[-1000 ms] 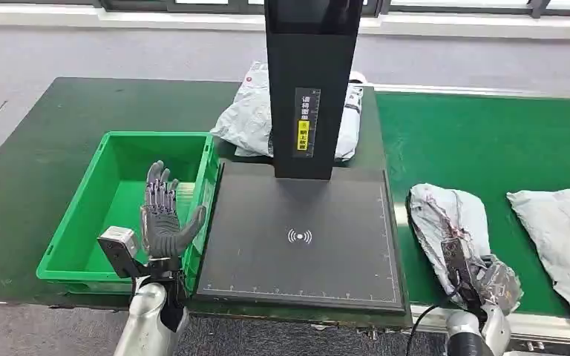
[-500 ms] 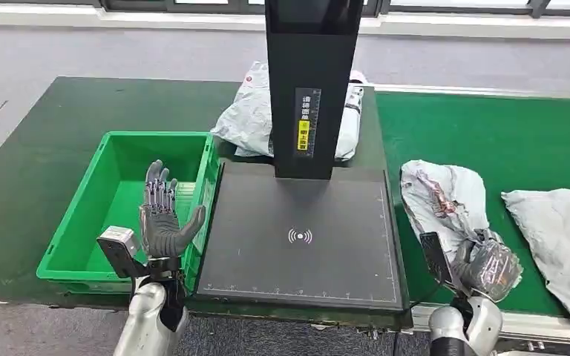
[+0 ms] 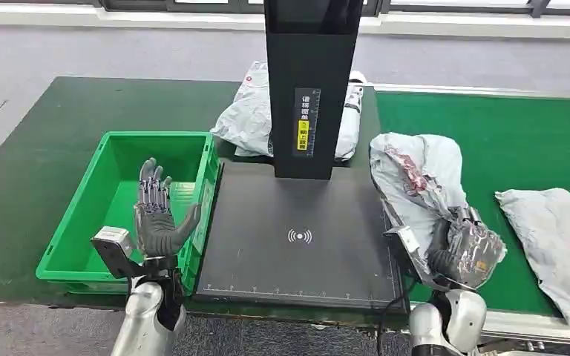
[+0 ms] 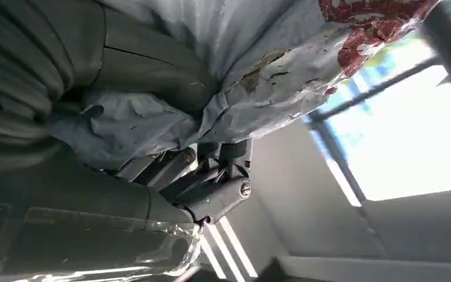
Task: Moved the parcel from conveyor to table for the left to box.
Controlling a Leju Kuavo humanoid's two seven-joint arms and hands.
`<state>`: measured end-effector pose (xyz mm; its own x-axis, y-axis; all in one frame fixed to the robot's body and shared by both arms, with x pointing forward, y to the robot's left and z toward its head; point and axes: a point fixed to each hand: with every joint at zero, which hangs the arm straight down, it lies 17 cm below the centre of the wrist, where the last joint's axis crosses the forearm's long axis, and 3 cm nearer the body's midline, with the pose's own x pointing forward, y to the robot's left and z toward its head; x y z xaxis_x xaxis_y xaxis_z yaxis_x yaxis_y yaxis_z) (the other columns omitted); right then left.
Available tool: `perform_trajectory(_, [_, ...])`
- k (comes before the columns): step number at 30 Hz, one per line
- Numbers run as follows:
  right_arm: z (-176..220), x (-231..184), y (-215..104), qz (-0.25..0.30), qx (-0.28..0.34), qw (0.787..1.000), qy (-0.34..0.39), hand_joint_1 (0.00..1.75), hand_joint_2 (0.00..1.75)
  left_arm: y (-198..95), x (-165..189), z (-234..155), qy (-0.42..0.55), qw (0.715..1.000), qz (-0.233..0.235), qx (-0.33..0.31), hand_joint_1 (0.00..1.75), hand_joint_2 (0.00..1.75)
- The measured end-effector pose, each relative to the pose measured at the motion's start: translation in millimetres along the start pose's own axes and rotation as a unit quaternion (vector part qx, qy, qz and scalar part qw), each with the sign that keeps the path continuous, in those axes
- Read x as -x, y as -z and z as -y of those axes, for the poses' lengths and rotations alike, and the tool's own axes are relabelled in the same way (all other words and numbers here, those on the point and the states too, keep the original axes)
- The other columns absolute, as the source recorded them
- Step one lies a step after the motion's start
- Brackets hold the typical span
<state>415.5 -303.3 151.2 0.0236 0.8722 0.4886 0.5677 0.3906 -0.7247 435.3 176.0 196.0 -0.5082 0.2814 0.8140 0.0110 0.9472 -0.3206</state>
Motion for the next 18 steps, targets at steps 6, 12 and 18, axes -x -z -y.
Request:
perform_trajectory(6, [-22.7, -75.6, -6.9, 0.074, -0.065, 0.991, 0.086, 1.75, 1.75, 1.1, -3.5, -2.2, 0.004, 1.0, 0.005, 0.0, 0.0, 1.75])
perform_trajectory(12, [-52.3, -132.7, -32.6, 0.123, -0.148, 0.968, 0.16, 1.75, 1.75, 0.3, -2.6, 0.6, 0.001, 1.0, 0.004, 0.008, 0.0, 1.75])
perform_trajectory(18, [-77.8, -160.0, -61.2, 0.138, -0.232, 0.937, 0.223, 1.75, 1.75, -2.4, 4.2, 4.9, 0.0, 1.0, -0.005, 0.019, 0.0, 1.75])
